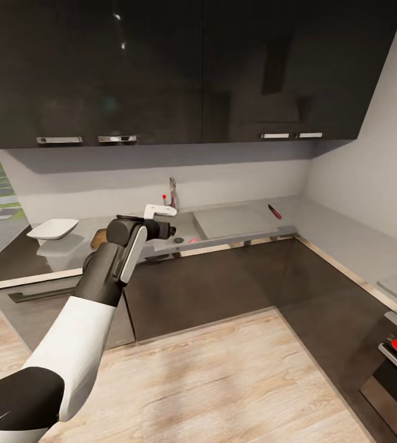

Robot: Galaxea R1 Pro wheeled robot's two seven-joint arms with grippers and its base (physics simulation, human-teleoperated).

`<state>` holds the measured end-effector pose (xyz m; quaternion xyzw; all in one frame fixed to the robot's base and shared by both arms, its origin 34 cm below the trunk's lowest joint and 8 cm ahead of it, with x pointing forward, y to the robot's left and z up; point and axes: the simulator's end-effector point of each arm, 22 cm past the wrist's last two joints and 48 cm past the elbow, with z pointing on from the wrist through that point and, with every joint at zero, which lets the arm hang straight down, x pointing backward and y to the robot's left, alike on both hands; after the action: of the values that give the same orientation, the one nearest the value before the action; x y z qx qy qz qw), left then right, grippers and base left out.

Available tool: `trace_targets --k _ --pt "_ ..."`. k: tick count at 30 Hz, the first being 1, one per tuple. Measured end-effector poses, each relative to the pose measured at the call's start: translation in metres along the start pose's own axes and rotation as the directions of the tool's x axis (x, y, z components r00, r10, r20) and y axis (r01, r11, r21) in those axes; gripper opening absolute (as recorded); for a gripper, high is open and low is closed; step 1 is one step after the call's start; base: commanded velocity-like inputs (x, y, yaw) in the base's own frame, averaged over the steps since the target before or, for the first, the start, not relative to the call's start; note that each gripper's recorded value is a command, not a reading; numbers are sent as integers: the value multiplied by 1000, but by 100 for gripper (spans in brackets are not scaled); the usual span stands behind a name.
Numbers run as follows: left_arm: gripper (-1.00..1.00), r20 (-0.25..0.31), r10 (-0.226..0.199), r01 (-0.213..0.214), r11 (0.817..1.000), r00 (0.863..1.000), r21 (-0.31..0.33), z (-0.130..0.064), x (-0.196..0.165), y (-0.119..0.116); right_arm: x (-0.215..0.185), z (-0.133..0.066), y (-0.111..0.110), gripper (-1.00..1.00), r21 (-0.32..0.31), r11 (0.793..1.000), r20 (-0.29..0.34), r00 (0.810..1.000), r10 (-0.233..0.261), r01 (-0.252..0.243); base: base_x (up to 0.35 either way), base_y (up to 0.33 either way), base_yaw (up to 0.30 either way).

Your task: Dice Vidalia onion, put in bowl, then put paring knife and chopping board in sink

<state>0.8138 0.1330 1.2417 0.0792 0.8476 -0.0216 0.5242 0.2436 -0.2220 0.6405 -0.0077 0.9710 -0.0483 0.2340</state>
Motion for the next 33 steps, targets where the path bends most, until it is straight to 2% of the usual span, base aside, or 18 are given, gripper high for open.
trace_targets --k 3,7,12,17,24,33 --pt "100 -2 2 -2 1000 1000 -1 0 1 0 0 0 -1 100 3 1000 -1 1000 4 -4 2 0 0" --pt "100 -8 3 -3 1000 1000 -1 1 3 0 2 0 -6 100 25 999 -6 999 40 -40 109 -68 0" --pt "100 -43 6 -6 1000 999 -2 9 16 0 4 0 -11 100 45 996 -13 997 79 -78 245 -140 0" --pt "100 -64 7 -7 1000 998 -1 13 24 -1 4 0 -12 100 50 995 -14 996 86 -86 287 -141 0" --pt "100 -145 10 -11 1000 989 -5 29 55 0 4 0 -12 100 50 995 -14 996 88 -87 297 -130 0" --pt "100 -186 9 -10 1000 982 -9 36 72 2 4 0 -12 100 50 995 -14 996 88 -87 316 -6 0"
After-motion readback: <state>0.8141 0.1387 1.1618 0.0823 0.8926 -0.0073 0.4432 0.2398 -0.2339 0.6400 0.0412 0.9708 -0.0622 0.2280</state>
